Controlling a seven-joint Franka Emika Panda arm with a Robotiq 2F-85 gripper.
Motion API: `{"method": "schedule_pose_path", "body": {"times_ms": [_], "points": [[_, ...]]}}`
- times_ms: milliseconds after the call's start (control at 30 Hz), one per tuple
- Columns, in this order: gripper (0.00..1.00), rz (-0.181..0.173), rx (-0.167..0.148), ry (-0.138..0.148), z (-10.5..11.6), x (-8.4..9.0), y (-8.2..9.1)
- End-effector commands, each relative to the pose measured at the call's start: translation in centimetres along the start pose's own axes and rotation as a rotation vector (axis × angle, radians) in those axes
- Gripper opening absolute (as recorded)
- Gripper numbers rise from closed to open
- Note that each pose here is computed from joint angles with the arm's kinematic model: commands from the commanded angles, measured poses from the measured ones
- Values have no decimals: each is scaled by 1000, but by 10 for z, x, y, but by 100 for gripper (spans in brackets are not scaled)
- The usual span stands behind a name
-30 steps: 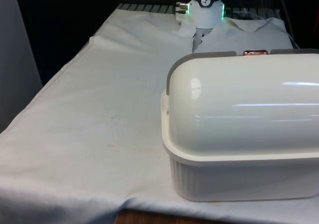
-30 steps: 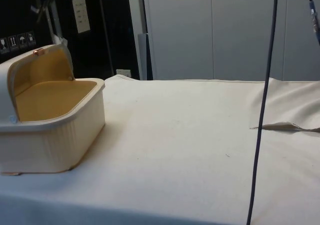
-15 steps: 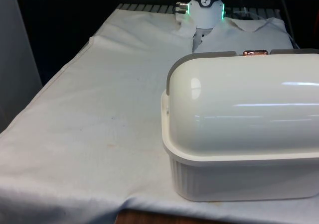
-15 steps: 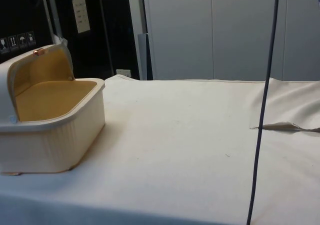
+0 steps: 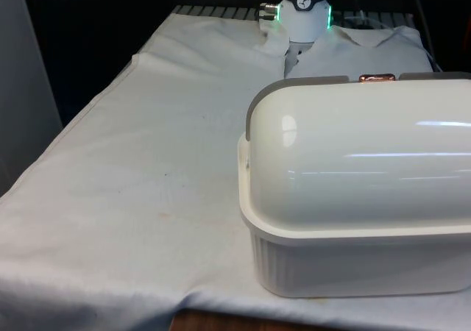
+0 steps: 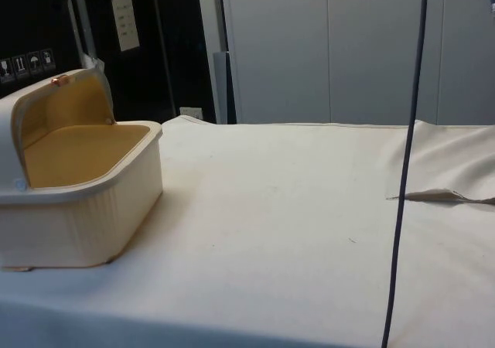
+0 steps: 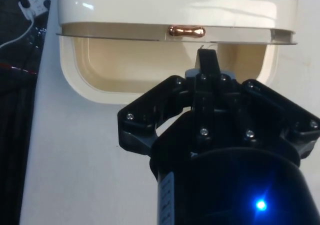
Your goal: Open the lid, then close it.
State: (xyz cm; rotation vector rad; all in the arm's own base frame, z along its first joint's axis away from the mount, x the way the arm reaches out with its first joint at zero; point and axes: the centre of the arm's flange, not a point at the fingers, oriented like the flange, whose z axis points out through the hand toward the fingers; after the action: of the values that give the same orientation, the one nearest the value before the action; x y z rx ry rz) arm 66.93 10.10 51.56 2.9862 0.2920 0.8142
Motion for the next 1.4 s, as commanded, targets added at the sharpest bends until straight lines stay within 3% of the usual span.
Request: {"method": "schedule_pose_path", "body": {"times_ms": [0,133,200,533,667,867,967,1033,1367], "points": [[0,-8,-7,-21,2,0,-1],[0,-16,-10,-32,2,2,-4],[5,-18,-9,-32,2,3,-5],[52,-21,-10,-33,3,3,-7],[78,-22,-10,-33,3,3,-7],[99,-26,-12,-18,11,9,-12],[100,-27,-14,-6,22,14,-14],[100,-28,-5,-12,18,12,-13],[100,-20,-18,13,62,18,-14]]}}
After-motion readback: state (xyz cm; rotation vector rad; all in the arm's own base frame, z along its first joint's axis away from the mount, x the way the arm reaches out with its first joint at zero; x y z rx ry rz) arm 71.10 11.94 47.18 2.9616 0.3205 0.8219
